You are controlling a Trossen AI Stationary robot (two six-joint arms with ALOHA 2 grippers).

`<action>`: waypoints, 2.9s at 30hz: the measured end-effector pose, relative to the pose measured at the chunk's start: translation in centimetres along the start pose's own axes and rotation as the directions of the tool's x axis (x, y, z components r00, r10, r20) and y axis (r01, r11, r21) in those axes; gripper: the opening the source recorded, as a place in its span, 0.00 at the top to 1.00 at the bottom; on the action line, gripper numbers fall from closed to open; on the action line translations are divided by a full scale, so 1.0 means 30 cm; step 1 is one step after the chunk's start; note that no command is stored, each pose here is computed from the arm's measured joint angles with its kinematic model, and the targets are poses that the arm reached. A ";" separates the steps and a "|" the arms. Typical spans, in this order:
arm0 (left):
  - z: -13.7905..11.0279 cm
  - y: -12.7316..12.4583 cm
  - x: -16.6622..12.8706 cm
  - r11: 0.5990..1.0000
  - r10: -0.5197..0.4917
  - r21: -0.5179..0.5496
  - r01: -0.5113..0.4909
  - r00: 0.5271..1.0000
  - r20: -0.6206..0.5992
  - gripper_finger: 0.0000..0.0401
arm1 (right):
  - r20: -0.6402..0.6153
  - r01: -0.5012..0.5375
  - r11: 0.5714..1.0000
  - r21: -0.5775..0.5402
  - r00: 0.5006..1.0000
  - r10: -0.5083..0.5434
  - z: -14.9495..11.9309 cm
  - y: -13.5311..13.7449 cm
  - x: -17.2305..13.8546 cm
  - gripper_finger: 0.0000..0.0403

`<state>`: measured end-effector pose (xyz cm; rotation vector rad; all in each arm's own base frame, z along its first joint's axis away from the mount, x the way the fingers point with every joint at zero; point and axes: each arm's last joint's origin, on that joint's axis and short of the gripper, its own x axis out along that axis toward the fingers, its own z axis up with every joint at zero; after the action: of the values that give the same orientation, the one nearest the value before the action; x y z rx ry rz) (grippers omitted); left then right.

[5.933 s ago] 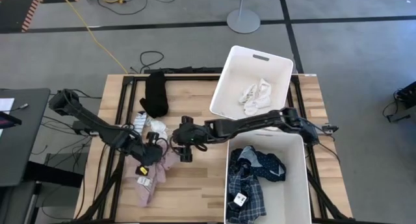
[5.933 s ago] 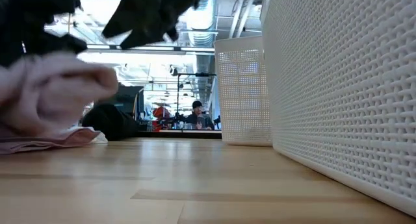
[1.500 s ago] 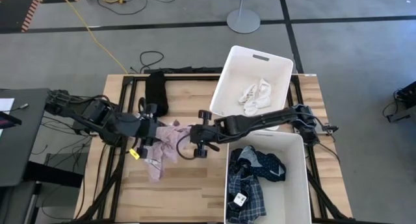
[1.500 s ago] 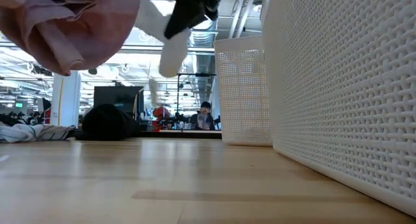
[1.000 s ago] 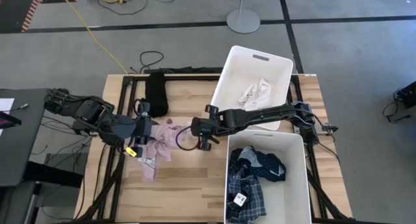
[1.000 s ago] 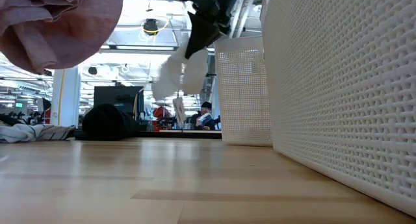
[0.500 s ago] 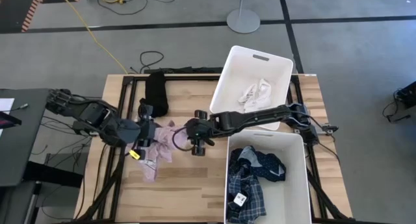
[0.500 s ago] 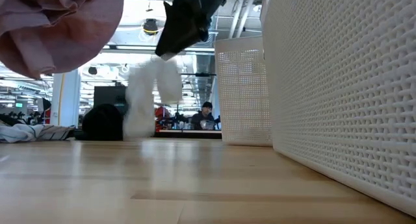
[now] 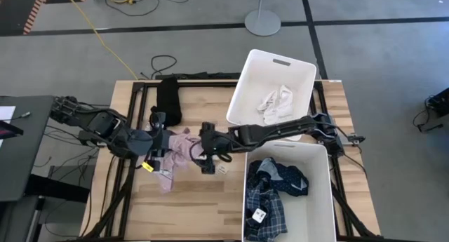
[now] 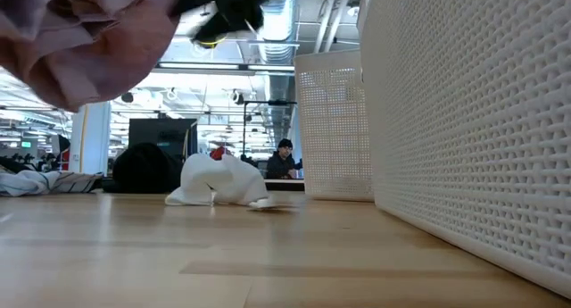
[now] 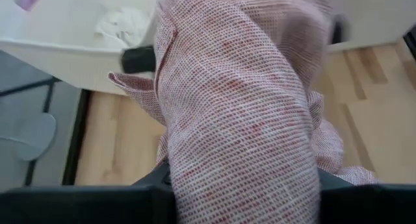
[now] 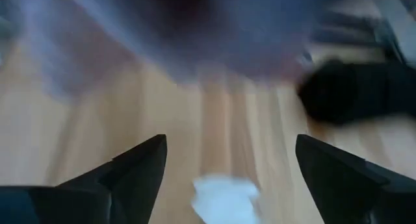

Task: Sort clothes
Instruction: Put the light red polo shirt into the bottom white laundry bin

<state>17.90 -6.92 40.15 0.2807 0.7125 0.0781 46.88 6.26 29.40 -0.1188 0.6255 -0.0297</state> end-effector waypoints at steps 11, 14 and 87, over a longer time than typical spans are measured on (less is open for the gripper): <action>0.046 0.001 -0.003 0.997 0.020 0.071 -0.030 0.991 0.131 0.71 | 0.273 -0.102 0.993 -0.064 0.955 0.116 0.089 0.070 -0.030 0.19; 0.052 0.001 -0.004 0.996 0.020 0.085 -0.033 0.989 0.149 0.71 | 0.304 -0.108 0.992 -0.067 0.945 0.123 0.099 0.071 -0.033 0.19; 0.081 -0.039 -0.103 0.995 -0.092 0.057 0.077 0.928 0.362 0.10 | -0.062 -0.041 0.996 -0.081 0.997 0.036 -0.095 0.262 -1.084 0.98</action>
<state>17.12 -9.09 43.53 0.2945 0.3551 -0.0709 18.80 15.84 45.12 -0.1859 0.6896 0.0298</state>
